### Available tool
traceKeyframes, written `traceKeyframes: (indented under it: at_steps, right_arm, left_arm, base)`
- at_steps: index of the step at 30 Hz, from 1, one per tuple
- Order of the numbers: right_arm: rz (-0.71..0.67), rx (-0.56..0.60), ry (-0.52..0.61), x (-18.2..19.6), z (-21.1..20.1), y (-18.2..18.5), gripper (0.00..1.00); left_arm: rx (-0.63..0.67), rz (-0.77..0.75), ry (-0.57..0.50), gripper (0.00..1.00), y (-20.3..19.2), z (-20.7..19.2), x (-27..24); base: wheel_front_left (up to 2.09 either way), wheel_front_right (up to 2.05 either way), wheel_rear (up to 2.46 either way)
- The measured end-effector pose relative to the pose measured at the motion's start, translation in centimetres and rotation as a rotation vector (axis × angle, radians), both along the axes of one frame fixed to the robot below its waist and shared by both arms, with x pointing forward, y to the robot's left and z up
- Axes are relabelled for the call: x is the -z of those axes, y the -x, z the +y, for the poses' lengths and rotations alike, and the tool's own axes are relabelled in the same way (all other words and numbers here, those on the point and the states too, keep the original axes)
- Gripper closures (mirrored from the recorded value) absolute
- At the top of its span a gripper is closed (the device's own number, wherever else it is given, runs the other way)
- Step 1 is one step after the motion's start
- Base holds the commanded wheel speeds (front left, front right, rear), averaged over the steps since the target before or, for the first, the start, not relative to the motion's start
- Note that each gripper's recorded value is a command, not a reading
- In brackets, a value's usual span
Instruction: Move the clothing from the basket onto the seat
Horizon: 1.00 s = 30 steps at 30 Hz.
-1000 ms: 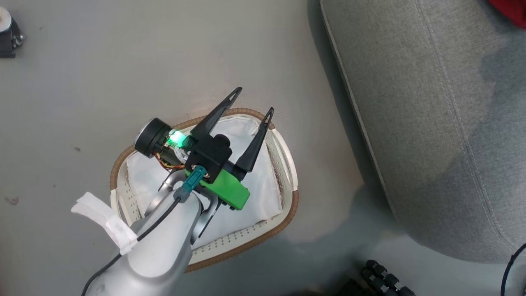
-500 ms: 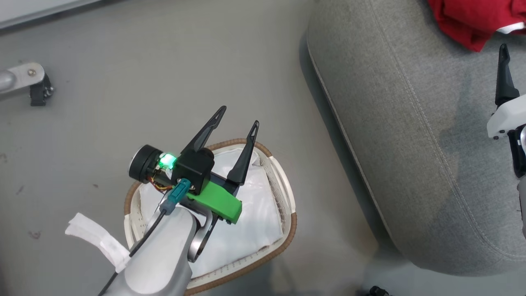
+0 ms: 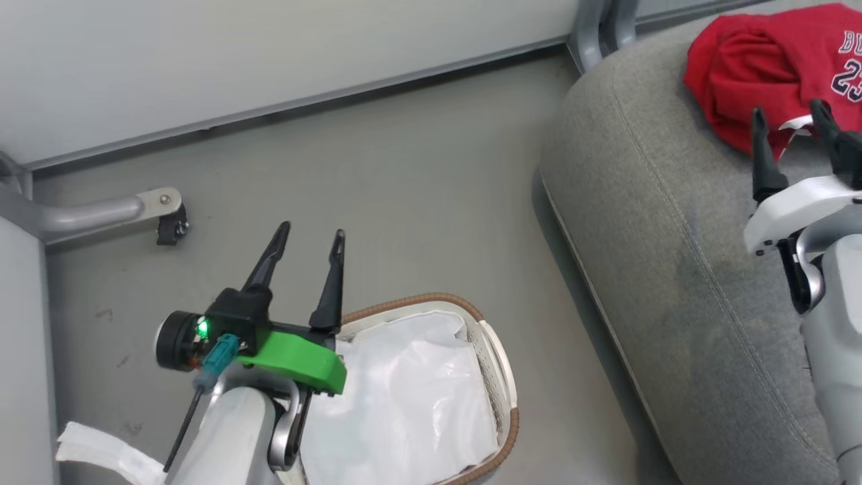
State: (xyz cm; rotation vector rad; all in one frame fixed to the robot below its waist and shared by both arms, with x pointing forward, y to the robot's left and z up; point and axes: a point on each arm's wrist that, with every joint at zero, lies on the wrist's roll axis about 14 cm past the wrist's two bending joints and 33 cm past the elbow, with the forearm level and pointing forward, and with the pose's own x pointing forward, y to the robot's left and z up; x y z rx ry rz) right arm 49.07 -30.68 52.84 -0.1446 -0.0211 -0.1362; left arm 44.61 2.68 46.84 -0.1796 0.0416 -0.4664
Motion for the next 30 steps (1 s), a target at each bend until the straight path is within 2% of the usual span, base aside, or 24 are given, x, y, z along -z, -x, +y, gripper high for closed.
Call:
traceKeyframes:
  at_steps: [3,10,16,21,30]
  right_arm:
    - [-0.055,-0.036,-0.07,-1.3,2.6,-0.1,0.0]
    - [-0.086,-0.128,-0.2,-1.2,8.7,1.0,0.0]
    - [-0.082,-0.212,-0.224,-0.5,12.9,2.8,0.0]
    - [-0.048,-0.271,-0.228,1.0,15.3,4.9,0.0]
    - [-0.006,-0.305,-0.325,3.1,16.9,8.2,0.0]
  left_arm:
    - [-0.085,-0.025,0.001,0.0,0.3,2.7,-1.2]
    - [-0.256,-0.047,0.002,0.0,2.1,8.4,-2.6]
    - [-0.369,-0.018,0.016,0.0,5.0,12.0,-1.9]
    - [-0.433,0.022,0.02,0.0,7.5,14.0,-0.7]
    - [-0.459,0.061,0.044,0.0,10.2,14.6,0.4]
  base:
    - [0.0,0.0,0.0]
    - [0.0,0.0,0.0]
    - [0.0,0.0,0.0]
    - [0.0,0.0,0.0]
    - [0.0,0.0,0.0]
